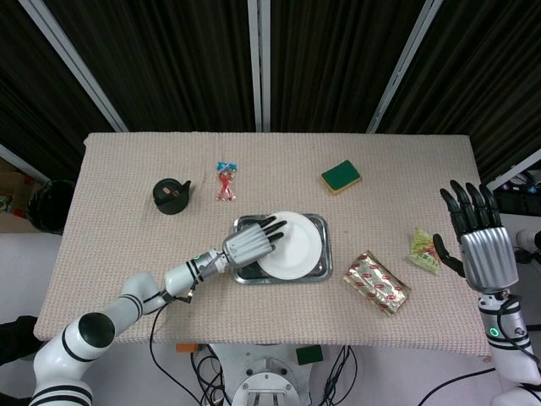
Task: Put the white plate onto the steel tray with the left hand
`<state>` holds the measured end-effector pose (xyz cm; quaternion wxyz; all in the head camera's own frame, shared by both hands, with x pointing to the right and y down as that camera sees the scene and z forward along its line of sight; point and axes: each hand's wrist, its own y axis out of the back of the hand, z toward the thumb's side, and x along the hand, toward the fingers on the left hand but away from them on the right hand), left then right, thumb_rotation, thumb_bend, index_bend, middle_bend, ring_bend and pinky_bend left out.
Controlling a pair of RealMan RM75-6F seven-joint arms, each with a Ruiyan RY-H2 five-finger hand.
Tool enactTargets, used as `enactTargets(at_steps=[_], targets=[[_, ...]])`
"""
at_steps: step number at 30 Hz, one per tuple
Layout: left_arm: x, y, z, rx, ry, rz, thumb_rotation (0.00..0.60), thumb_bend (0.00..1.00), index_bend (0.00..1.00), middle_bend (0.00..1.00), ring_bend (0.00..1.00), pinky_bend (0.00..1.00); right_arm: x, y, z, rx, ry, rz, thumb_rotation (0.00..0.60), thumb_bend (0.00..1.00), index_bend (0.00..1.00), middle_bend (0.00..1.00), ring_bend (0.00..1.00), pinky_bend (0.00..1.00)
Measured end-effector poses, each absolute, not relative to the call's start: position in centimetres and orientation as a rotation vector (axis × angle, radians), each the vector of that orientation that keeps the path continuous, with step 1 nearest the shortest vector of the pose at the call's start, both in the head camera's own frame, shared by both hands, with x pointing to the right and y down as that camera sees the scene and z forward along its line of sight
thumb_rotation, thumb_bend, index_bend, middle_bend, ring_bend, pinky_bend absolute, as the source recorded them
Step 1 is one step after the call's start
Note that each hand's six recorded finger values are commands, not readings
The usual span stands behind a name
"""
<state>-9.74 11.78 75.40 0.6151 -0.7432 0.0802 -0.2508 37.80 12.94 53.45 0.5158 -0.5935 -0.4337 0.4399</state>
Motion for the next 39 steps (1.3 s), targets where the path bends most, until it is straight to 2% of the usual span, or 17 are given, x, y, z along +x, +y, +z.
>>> enactTargets(at_steps=[7,10,19,25,31,39], targets=[[-10.3,11.5,75.7,-1.706,0.171,-0.592,0.6,0.35,0.68,0.3,0.1,0.19,37.6,13.0,53.7,-1.432,-1.037,1.055,0.6,0.39,0.0,0.0,0.0,0.0],[-10.6,11.5,75.9,-1.706,0.166,-0.604,0.6,0.35,0.64,0.3,0.1,0.19,37.6,13.0,53.7,-1.43,-1.036,1.056,0.6,0.39,0.0,0.0,0.0,0.0],[-10.5,11.8,75.7,-1.7,0.148,-0.574,0.6,0.33,0.37,0.29,0.1,0.19,37.2,13.1,53.7,-1.43,-1.027,1.051,0.6,0.39,0.0,0.0,0.0,0.0],[-10.8,11.6,75.8,-1.699,0.149,-0.593,0.6,0.18,0.18,0.28,0.1,0.19,37.0,13.1,53.7,-1.432,-1.025,1.049,0.6,0.39,0.0,0.0,0.0,0.0],[-11.0,11.6,75.5,-1.682,0.15,-0.59,0.6,0.16,0.12,0.28,0.1,0.19,37.0,13.1,53.6,-1.431,-1.025,1.047,0.6,0.39,0.0,0.0,0.0,0.0],[-11.6,11.1,75.0,-1.658,0.156,-0.591,0.6,0.16,0.11,0.28,0.1,0.19,36.9,13.2,53.4,-1.426,-1.027,1.042,0.6,0.39,0.0,0.0,0.0,0.0]])
